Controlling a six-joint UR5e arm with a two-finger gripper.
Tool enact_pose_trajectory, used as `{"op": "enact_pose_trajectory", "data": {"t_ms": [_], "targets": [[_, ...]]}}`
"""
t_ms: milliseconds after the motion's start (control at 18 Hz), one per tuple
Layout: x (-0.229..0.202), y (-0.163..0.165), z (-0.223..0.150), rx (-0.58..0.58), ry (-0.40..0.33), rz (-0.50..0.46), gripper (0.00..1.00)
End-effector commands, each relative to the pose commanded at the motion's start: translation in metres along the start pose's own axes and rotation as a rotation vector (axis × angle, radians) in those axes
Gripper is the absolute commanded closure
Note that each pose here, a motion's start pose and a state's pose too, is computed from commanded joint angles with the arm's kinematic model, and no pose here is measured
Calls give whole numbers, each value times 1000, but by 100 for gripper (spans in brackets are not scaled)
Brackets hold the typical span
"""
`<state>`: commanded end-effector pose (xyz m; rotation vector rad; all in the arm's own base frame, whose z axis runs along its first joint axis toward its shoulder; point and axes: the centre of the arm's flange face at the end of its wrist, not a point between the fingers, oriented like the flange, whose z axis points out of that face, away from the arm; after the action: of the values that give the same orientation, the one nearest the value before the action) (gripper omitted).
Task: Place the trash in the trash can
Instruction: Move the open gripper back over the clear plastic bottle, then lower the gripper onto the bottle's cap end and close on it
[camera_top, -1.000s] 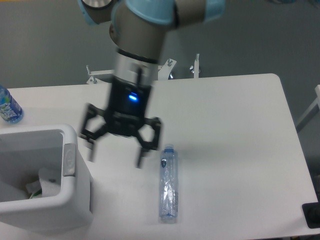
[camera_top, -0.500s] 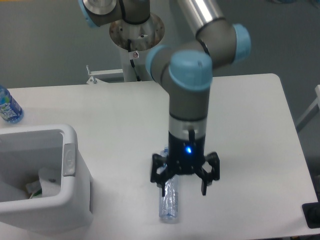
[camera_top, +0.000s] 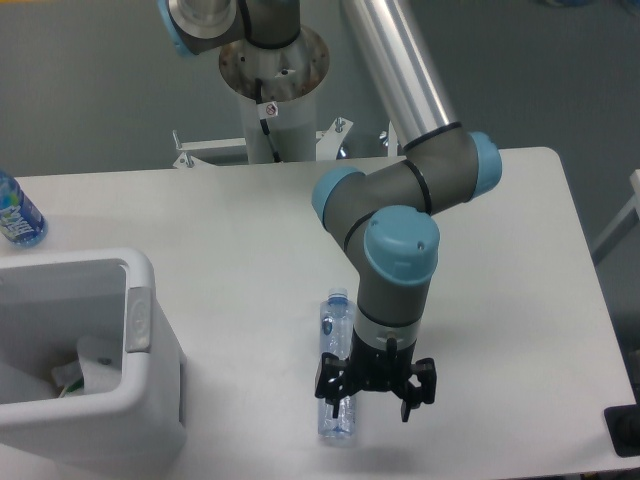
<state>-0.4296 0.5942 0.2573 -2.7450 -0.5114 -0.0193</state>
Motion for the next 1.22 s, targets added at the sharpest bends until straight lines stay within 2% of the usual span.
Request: {"op": "enact_pose_trajectory", "data": {"t_ms": [167,500,667,1222], "targets": [[7,9,11,-28,-3,2,0],[30,7,23,-46,10,30,0],[42,8,42,-91,-34,54,0],[35,12,65,-130,-72,56,0]]}}
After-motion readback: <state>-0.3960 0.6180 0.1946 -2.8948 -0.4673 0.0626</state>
